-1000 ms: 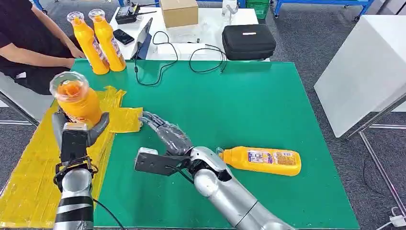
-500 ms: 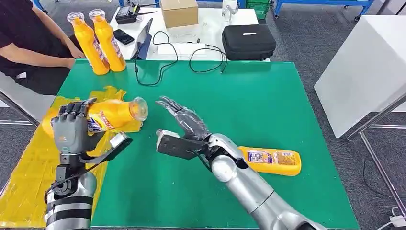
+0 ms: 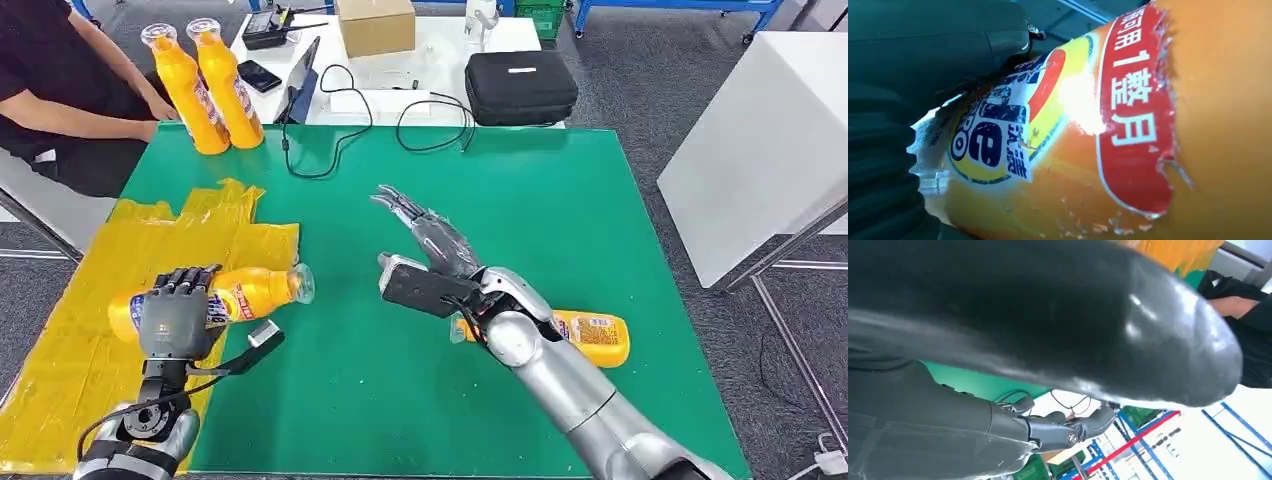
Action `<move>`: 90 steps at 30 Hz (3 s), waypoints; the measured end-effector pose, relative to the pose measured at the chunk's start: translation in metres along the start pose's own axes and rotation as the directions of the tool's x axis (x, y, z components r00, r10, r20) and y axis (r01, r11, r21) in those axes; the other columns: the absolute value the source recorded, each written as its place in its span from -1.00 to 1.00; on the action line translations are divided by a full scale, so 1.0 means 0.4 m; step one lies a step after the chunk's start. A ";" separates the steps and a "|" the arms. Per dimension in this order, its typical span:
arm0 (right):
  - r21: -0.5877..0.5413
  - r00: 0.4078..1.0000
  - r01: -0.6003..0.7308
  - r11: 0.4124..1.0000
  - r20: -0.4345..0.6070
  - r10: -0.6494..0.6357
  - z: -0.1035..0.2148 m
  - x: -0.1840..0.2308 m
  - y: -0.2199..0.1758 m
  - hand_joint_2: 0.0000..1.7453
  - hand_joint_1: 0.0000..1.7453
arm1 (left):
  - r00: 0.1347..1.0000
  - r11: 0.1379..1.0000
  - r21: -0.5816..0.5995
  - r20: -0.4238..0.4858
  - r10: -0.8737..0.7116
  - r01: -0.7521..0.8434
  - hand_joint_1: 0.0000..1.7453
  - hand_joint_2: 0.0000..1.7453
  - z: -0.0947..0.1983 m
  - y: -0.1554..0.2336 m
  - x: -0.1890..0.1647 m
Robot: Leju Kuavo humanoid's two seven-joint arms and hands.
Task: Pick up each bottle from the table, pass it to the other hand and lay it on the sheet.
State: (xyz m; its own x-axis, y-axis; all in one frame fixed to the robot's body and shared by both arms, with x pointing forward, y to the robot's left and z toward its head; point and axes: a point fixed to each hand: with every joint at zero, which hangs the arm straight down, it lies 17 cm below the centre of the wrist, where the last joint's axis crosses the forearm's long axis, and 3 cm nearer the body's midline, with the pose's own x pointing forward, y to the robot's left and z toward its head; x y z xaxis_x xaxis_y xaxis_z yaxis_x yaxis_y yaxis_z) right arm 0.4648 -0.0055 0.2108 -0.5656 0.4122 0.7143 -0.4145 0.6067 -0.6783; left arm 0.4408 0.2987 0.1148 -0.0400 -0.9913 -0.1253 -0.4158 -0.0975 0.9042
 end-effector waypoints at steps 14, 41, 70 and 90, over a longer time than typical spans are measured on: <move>0.016 1.000 -0.001 1.000 -0.001 0.001 0.014 -0.010 -0.004 -1.00 -1.00 | 0.998 0.994 -0.108 0.053 -0.020 0.025 1.00 1.00 0.070 -0.095 0.049; 0.027 1.000 -0.004 1.000 -0.013 0.004 0.033 -0.029 0.015 -1.00 -1.00 | 0.992 0.979 -0.198 0.126 -0.022 0.046 -1.00 -1.00 0.096 -0.183 0.058; 0.013 0.996 -0.031 0.999 -0.081 0.031 0.138 -0.112 0.051 -1.00 -1.00 | 0.976 0.974 0.103 -0.067 0.209 -0.202 -1.00 -1.00 0.017 0.038 -0.135; 0.035 0.969 -0.222 0.975 -0.107 0.224 0.235 -0.124 0.133 1.00 -1.00 | 0.195 0.237 0.363 -0.147 0.970 -0.901 -1.00 -1.00 -0.019 0.082 -0.229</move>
State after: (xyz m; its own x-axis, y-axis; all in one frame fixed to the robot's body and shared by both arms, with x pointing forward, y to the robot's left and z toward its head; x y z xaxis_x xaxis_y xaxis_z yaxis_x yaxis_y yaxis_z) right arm 0.4038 -0.0576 0.1230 -0.5644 0.6081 0.5583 -0.3039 0.4758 -0.8254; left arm 0.4376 0.3857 0.1591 -0.2772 -0.3011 0.9124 -0.3925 0.9023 0.1785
